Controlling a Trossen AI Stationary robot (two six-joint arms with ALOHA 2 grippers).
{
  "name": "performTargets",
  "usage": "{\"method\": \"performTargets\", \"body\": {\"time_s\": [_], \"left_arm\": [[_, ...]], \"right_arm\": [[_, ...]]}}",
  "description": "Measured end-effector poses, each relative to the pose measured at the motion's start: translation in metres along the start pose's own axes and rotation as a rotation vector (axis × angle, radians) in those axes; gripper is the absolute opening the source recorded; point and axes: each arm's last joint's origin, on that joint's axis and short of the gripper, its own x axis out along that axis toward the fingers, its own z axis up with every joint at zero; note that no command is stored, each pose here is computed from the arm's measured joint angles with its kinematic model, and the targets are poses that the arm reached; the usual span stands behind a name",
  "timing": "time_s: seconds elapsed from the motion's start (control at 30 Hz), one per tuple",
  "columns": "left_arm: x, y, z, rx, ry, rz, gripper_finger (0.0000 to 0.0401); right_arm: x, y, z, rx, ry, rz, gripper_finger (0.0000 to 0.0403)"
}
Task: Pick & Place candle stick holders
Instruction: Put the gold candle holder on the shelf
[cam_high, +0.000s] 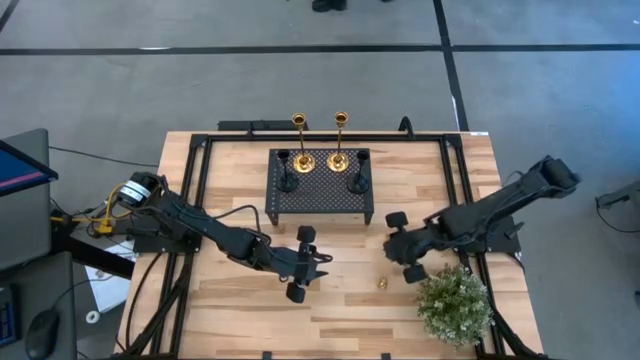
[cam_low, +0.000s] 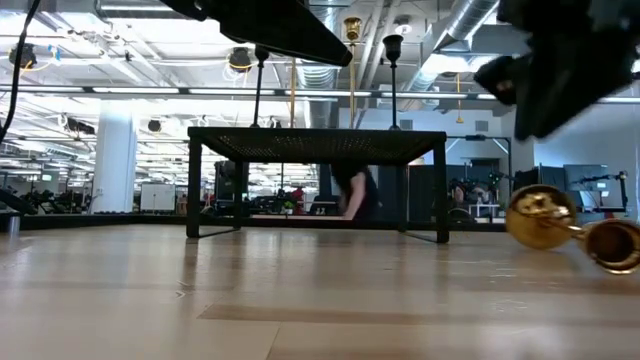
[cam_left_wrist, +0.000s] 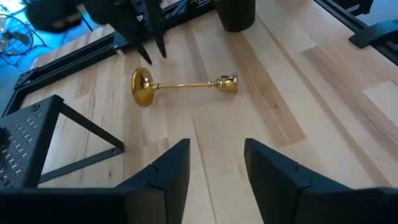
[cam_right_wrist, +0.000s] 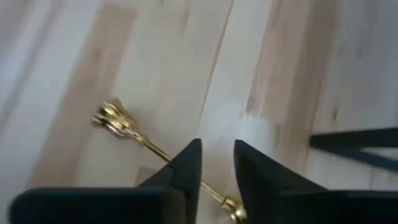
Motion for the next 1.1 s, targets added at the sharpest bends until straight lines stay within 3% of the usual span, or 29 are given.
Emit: {"method": "performTargets", "body": {"time_s": [0.27,0.43,0.63,1.1], "left_arm": [[0.001,0.002,0.0,-0.005,0.001,0.005,0.0144],[0.003,0.008,-0.002,-0.012,0.008,0.023,0.0143],[0.004,0.013,-0.003,-0.018,0.013,0.037,0.0141],[0.004,0.012,-0.003,-0.017,0.013,0.036,0.014]], "right_arm": [[0.029,0.009,-0.011,0.002,0.303,0.125,0.0155],[0.026,0.01,0.0,0.013,0.417,0.205,0.0173],[0.03,0.006,0.007,0.029,0.444,0.199,0.0161],[0.032,-0.014,0.022,0.147,0.276,0.171,0.0089]]}}
